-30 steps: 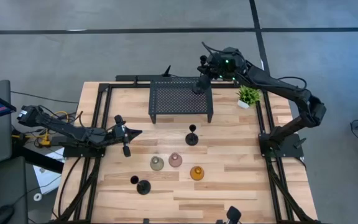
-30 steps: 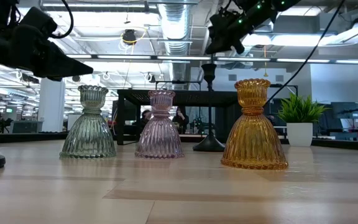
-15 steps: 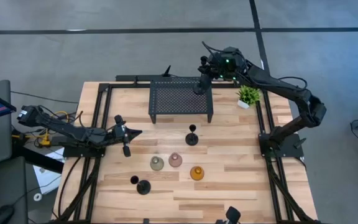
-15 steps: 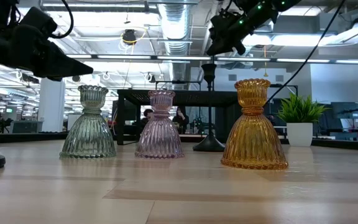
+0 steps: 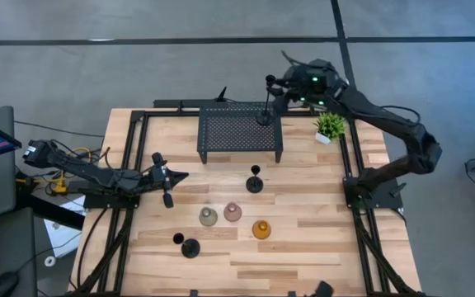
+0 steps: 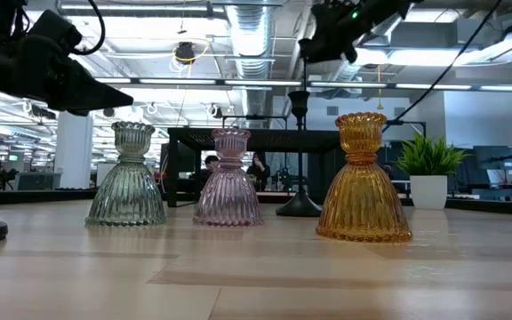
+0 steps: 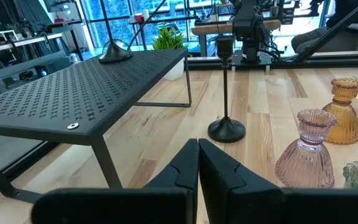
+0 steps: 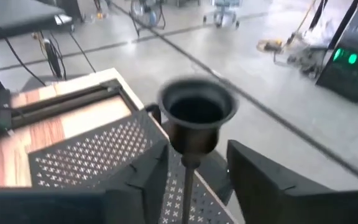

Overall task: Pick & Place candle stick holders
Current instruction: Put the bottom black candle holder on the shelf

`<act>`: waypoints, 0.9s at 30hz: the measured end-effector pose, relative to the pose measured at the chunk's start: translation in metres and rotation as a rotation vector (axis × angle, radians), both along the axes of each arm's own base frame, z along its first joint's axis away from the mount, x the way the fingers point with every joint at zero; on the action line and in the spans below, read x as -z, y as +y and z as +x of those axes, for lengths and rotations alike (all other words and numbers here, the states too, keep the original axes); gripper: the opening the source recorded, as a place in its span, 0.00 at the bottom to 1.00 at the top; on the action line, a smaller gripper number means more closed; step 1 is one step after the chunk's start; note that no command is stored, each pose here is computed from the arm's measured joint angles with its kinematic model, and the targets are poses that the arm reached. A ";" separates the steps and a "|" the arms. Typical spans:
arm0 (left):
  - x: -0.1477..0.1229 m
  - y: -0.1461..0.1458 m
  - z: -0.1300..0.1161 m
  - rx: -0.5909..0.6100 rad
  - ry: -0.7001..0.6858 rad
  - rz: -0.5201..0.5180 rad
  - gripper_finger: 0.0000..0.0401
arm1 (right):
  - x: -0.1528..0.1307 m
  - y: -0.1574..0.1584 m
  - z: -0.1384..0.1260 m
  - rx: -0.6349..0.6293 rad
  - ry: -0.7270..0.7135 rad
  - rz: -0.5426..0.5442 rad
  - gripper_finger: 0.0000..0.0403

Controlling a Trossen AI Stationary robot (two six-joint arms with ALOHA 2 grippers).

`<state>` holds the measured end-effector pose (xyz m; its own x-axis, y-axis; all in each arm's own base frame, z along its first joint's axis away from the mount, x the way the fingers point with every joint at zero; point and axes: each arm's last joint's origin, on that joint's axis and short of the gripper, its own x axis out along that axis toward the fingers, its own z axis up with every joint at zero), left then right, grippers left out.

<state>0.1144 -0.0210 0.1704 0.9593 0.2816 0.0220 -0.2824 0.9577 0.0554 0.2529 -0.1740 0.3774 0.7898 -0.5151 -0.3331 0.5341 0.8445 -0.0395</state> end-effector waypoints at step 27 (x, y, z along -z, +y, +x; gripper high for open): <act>0.000 0.000 0.000 0.000 -0.001 -0.001 0.03 | -0.006 0.148 -0.131 -0.308 0.152 0.243 0.26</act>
<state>0.1144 -0.0210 0.1704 0.9594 0.2813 0.0224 -0.2821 0.9578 0.0547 0.1217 -0.0258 0.3838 0.8270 -0.1541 -0.5406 0.2582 0.9584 0.1219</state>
